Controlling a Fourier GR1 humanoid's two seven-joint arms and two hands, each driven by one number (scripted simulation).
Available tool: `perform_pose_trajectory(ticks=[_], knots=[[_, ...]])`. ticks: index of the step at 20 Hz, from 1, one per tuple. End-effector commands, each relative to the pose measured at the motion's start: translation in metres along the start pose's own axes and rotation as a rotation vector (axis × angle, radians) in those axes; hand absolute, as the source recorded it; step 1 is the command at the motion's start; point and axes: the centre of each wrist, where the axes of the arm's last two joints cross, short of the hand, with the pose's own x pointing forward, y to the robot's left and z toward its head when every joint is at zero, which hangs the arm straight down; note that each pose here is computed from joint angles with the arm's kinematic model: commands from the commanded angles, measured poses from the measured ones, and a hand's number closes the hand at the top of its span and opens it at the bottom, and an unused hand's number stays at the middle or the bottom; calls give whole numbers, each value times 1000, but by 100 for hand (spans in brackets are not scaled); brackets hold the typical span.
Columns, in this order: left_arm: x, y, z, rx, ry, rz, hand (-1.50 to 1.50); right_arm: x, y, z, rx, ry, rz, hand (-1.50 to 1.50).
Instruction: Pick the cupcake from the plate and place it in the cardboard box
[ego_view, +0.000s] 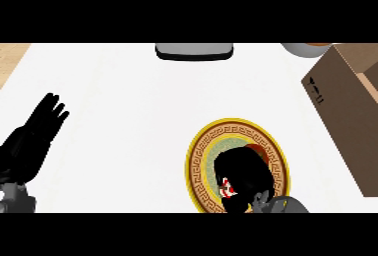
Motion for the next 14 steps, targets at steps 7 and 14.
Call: perform_pose_trajectory(ticks=[7,14], knots=[[-3,-3,3,-22,-9,4,0,-108,-64,-53,-188,546,-284,150],[-2,2,8,-2,-4,4,0,-115,-113,-85,-324,625,-224,150]])
